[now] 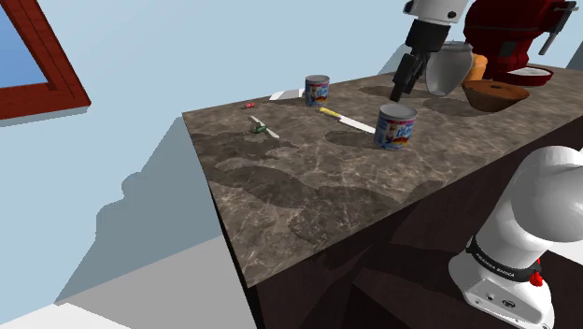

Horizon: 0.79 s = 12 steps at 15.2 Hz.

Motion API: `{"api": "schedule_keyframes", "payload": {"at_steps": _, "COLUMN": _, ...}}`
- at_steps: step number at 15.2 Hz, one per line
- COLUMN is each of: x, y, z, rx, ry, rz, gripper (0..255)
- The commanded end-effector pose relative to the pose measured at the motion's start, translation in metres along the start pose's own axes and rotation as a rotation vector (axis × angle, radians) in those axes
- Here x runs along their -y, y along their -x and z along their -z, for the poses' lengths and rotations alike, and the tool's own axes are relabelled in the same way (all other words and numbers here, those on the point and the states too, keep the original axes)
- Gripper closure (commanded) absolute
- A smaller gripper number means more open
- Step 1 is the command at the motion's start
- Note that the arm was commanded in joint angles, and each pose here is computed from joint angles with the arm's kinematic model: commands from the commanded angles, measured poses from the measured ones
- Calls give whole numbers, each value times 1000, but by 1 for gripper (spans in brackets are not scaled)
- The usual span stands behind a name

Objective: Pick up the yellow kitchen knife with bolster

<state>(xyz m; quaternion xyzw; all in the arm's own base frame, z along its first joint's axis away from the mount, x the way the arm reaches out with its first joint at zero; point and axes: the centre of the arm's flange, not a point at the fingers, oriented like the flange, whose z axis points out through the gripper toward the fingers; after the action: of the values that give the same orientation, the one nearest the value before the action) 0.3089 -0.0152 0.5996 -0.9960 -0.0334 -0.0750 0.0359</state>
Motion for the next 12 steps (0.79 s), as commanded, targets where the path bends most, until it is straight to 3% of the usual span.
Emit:
{"api": "schedule_keyframes", "payload": {"at_steps": 1, "x": 0, "y": 0, "z": 0, "rx": 0, "ry": 0, "rz": 0, "gripper": 0}}
{"api": "schedule_keyframes", "payload": {"at_steps": 12, "x": -75, "y": -98, "z": -77, "rx": 59, "ry": 69, "rz": -34, "gripper": 0}}
